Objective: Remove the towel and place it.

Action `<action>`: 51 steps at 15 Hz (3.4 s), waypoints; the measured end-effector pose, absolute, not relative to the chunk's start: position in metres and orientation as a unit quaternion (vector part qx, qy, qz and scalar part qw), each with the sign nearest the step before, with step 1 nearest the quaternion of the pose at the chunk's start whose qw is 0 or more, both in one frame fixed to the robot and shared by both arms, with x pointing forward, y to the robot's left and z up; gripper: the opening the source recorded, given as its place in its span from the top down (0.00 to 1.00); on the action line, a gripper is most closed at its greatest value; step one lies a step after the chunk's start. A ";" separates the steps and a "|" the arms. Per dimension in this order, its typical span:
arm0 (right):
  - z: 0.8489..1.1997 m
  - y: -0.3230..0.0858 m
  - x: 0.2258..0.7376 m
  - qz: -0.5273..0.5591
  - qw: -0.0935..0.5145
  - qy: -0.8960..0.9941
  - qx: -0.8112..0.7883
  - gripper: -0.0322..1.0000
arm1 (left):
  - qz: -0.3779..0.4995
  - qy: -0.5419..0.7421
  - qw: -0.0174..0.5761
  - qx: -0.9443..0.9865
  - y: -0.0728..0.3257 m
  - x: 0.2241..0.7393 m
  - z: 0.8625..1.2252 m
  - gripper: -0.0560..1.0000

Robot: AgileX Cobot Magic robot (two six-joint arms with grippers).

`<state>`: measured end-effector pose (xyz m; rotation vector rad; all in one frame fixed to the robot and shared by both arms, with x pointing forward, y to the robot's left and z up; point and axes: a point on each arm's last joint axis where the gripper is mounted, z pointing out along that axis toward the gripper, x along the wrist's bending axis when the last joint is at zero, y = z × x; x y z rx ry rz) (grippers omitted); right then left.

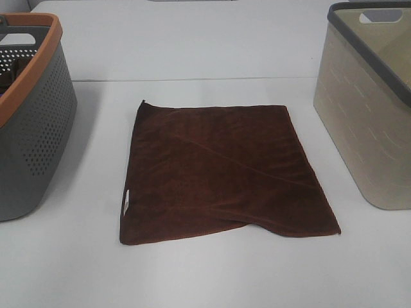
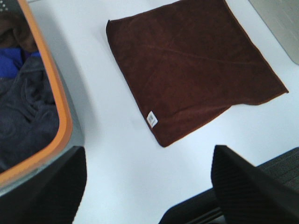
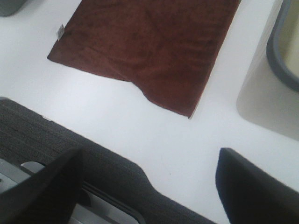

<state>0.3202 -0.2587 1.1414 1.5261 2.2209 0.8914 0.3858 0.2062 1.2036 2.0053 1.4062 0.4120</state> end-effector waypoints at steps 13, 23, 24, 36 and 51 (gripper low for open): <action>1.056 -0.298 0.225 0.411 0.281 0.732 0.465 0.25 | 0.212 0.474 0.442 0.731 0.312 0.233 1.055 0.28; 1.054 -0.296 0.232 0.416 0.310 0.738 0.432 0.25 | 0.238 0.394 0.459 0.759 0.302 0.238 1.053 0.28; 1.054 -0.296 0.232 0.416 0.310 0.738 0.432 0.25 | 0.238 0.394 0.459 0.759 0.302 0.238 1.053 0.28; 1.054 -0.294 0.232 0.374 0.365 0.672 0.525 0.25 | 0.365 0.588 0.381 0.613 0.302 0.234 1.053 0.28; 1.054 -0.294 0.231 0.368 0.373 0.662 0.536 0.25 | 0.379 0.610 0.368 0.591 0.301 0.234 1.053 0.28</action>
